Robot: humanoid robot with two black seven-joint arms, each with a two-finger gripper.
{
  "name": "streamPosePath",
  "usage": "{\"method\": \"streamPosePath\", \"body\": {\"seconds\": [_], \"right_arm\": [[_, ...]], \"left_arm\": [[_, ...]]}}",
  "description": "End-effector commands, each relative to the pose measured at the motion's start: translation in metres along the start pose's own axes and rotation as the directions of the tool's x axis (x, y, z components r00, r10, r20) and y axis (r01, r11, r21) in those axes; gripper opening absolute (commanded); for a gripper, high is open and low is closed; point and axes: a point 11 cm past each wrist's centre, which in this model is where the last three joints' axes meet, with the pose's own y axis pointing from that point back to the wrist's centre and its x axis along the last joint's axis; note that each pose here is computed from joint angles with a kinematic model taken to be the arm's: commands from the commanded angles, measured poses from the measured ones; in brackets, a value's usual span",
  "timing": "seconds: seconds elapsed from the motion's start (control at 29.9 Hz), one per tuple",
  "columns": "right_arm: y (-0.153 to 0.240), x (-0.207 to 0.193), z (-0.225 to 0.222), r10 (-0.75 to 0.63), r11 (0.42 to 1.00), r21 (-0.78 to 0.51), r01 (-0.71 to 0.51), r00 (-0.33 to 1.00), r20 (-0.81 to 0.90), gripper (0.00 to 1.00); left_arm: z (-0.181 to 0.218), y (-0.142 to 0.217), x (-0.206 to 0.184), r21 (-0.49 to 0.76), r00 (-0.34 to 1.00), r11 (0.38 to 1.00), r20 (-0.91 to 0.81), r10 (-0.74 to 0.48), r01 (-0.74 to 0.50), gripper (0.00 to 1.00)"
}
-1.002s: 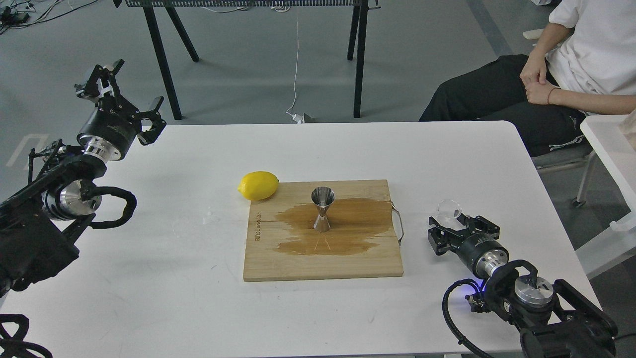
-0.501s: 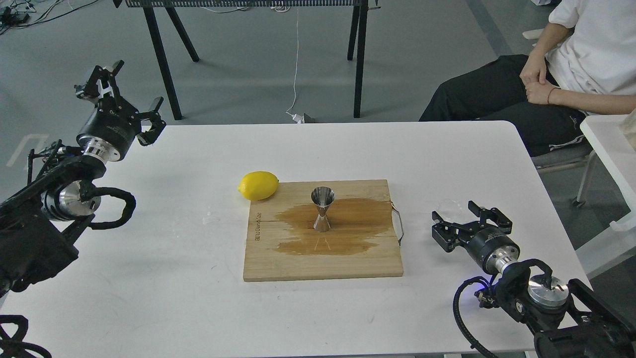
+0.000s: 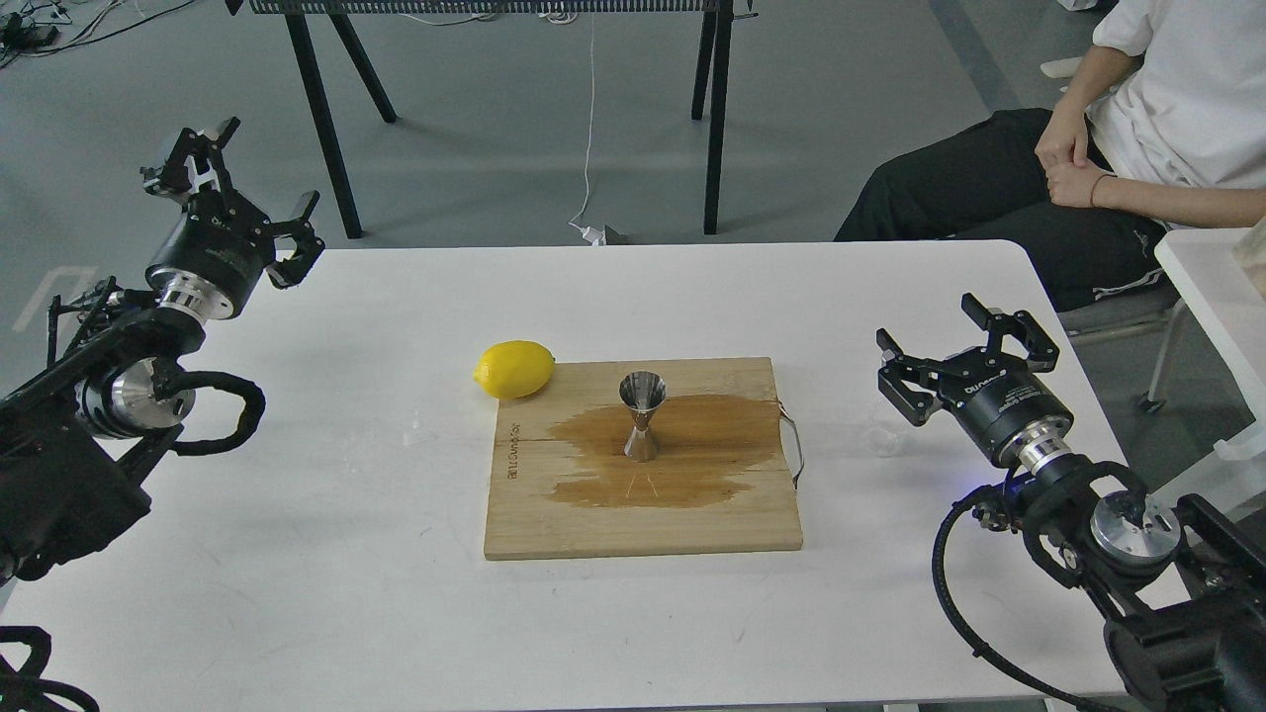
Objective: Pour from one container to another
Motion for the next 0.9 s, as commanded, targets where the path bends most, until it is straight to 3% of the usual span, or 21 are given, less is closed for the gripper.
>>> {"method": "streamPosePath", "body": {"seconds": [0.0, 0.23, 0.4, 0.87], "right_arm": [[-0.013, -0.022, -0.016, -0.055, 0.998, 0.024, 0.056, 0.997, -0.057, 0.99], [-0.041, -0.070, -0.056, -0.231, 0.959, 0.112, 0.260, 0.948, -0.220, 1.00], [-0.063, -0.073, -0.087, -0.166, 0.956, 0.196, 0.220, 0.951, -0.260, 1.00], [-0.087, -0.102, -0.087, -0.205, 0.946, 0.191, 0.261, 0.941, -0.270, 1.00]], "left_arm": [[-0.001, -0.003, -0.005, -0.005, 1.000, 1.000, -0.011, -0.005, 0.005, 0.99], [-0.002, -0.007, -0.011, -0.026, 0.999, 1.000, -0.050, -0.010, 0.009, 1.00], [0.007, -0.013, -0.015, -0.047, 0.998, 0.999, -0.056, -0.014, 0.011, 0.99], [0.008, -0.020, -0.026, -0.077, 0.995, 0.997, -0.098, -0.027, 0.019, 0.99]]}}
